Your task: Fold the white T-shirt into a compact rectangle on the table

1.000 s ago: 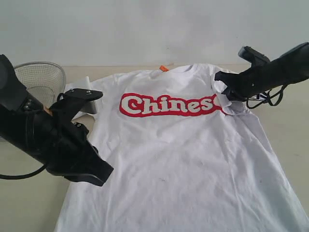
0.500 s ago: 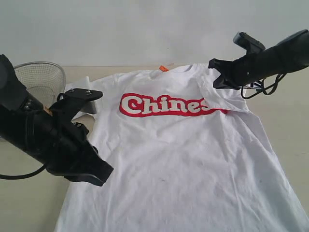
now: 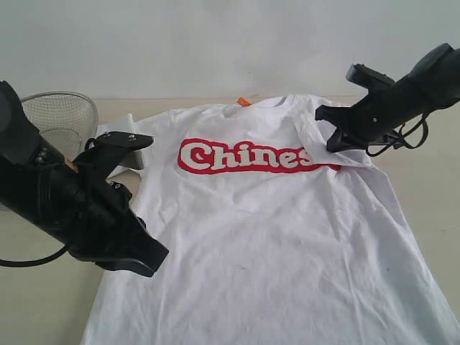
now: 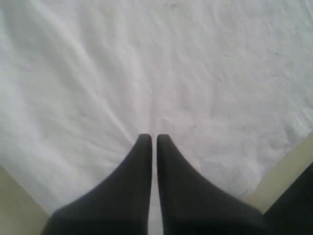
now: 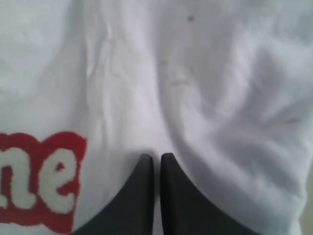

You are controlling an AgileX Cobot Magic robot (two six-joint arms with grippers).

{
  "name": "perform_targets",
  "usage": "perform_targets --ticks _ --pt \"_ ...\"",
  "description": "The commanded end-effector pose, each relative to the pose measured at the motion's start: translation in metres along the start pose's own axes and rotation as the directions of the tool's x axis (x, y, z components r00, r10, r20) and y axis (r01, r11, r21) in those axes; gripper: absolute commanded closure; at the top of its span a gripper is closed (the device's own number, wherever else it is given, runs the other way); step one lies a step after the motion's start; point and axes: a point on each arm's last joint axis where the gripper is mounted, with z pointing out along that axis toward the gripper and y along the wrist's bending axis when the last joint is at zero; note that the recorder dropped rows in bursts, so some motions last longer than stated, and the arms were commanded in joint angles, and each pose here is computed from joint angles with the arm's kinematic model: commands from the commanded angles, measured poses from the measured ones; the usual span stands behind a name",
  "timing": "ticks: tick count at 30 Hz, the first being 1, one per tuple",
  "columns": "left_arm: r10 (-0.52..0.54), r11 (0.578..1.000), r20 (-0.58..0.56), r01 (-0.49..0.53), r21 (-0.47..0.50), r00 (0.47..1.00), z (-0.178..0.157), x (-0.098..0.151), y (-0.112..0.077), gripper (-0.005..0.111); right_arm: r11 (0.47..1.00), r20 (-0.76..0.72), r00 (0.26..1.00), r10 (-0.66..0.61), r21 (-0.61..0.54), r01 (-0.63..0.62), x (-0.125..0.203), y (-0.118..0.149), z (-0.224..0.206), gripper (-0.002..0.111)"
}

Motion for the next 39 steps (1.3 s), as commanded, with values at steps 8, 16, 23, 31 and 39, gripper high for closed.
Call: perform_targets --ticks 8,16,23,31,39 --pt "0.001 1.0 0.014 -0.001 0.0 1.0 -0.001 -0.002 -0.001 0.102 0.988 -0.034 0.999 0.037 0.152 -0.032 0.002 -0.02 -0.007 0.108" --pt "0.011 1.0 0.012 -0.011 0.001 1.0 -0.001 -0.002 -0.001 0.102 0.987 -0.043 0.995 0.092 0.137 -0.085 -0.002 -0.034 -0.024 0.108" --pt "-0.005 1.0 0.016 0.005 0.017 1.0 -0.001 -0.002 -0.003 0.102 0.997 0.071 0.997 0.019 0.077 -0.024 -0.022 -0.005 -0.075 0.108" --pt "-0.141 0.989 0.295 0.146 0.003 0.945 -0.061 -0.029 0.042 0.102 0.996 0.166 0.984 0.061 -0.072 -0.05 0.024 0.019 -0.113 0.108" --pt "-0.397 0.913 0.419 0.397 0.092 0.816 -0.074 -0.054 0.103 0.102 0.957 0.084 0.963 -0.256 -0.12 0.265 0.088 0.092 -0.085 0.108"
